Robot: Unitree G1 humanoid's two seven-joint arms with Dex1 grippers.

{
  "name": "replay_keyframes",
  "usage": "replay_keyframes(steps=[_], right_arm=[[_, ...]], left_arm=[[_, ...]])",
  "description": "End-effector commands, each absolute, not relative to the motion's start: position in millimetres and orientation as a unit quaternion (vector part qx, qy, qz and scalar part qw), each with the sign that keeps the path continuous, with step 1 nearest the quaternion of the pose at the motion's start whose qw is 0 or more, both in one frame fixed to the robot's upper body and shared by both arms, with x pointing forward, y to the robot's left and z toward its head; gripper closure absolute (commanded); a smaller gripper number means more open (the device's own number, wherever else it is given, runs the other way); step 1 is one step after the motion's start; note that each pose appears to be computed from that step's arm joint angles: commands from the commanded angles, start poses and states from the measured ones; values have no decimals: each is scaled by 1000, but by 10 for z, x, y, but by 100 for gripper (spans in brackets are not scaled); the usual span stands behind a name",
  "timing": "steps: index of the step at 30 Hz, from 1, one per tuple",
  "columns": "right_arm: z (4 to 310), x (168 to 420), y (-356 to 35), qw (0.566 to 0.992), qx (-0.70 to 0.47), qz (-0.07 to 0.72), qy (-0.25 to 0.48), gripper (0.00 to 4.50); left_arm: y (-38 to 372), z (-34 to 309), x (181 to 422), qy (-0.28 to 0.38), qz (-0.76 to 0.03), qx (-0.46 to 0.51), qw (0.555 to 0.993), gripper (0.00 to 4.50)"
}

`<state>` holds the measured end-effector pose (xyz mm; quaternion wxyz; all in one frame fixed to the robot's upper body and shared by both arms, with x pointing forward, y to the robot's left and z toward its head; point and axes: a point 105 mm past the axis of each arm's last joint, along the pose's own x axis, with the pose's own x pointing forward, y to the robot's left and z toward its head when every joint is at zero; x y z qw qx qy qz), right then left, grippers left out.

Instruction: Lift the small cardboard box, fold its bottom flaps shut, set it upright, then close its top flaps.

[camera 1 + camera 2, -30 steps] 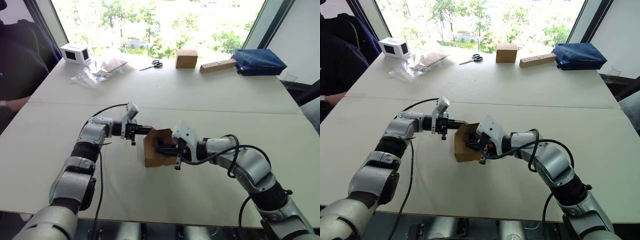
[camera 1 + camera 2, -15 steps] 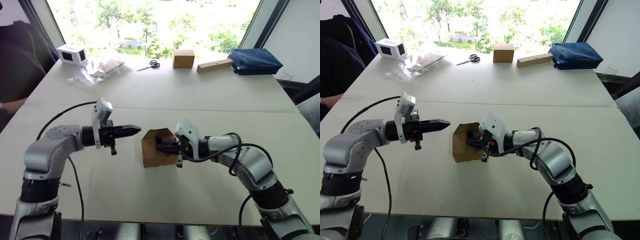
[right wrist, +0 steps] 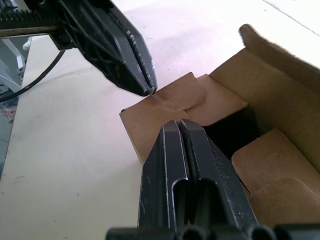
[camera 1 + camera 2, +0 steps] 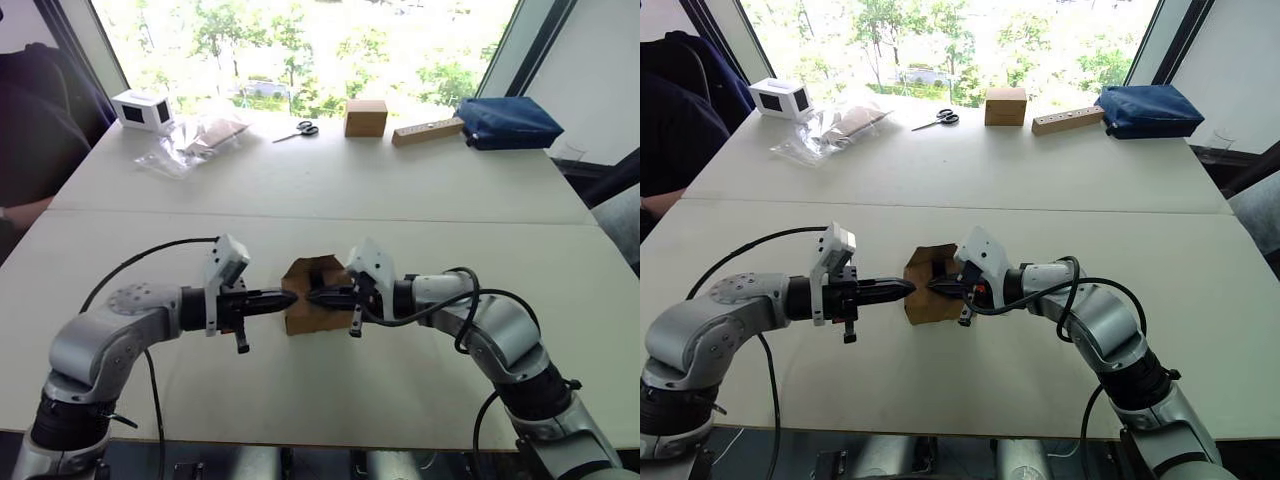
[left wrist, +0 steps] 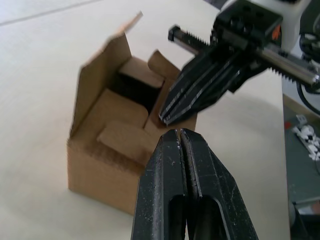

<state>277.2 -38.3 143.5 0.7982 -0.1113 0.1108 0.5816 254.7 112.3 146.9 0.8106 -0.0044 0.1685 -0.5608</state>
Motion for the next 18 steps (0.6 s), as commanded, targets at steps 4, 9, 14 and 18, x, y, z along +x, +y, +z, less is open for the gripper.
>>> replay_keyframes(steps=[4,9,14,18], right_arm=[[1557,2759,-373,802,-108,581,83,450],[1633,2740,-394,799,-102,588,73,450],[2004,2643,-515,766,-110,633,29,450],[2200,2758,-534,766,-101,634,6,450]], left_arm=[[1134,1389,2462,178,-578,13,797,446],[1148,1364,2519,175,-569,10,804,446],[1141,1309,2553,177,-565,10,806,446],[1122,1289,2571,176,-563,10,807,446]])
